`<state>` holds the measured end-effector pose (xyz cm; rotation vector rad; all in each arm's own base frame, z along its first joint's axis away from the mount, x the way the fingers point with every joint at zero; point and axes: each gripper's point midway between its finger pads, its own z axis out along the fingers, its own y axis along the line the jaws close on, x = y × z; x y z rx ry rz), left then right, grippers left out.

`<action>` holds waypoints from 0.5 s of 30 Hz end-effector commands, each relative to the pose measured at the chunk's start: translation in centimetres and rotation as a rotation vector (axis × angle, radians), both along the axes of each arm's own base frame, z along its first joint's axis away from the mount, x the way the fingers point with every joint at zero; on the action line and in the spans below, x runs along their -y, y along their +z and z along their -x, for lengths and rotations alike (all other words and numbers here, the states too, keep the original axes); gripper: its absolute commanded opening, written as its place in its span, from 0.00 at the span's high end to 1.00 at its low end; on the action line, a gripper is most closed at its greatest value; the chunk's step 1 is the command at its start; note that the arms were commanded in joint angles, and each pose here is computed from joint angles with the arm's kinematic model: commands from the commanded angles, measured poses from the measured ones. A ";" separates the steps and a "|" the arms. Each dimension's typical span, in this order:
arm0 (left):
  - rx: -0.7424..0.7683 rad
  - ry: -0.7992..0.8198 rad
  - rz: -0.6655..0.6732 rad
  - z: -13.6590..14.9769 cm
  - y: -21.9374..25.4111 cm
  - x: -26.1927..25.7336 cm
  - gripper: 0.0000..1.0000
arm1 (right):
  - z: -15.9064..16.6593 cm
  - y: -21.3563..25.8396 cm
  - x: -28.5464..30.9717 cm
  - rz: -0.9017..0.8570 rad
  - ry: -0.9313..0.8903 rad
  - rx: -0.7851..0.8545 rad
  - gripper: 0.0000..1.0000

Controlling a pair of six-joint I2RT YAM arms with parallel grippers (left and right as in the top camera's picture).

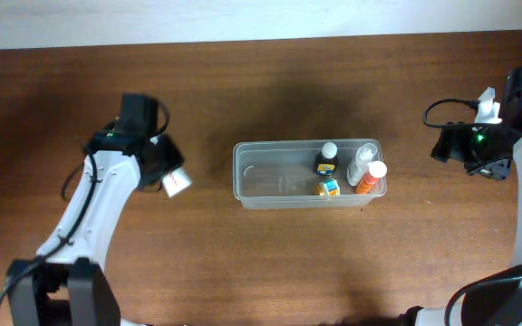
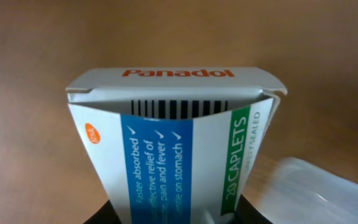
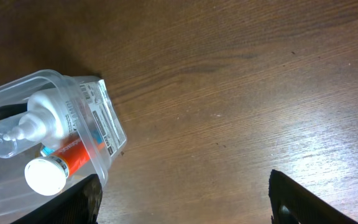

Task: Pack container
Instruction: 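Lay the Panadol box flat in the container's left side and release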

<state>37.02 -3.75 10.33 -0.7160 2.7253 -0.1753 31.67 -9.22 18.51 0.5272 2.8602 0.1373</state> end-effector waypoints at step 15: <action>0.493 -1.349 -0.412 -1.4 6.5 21.2 0.73 | -0.2 0.0 0.2 0.003 -0.009 0.006 0.22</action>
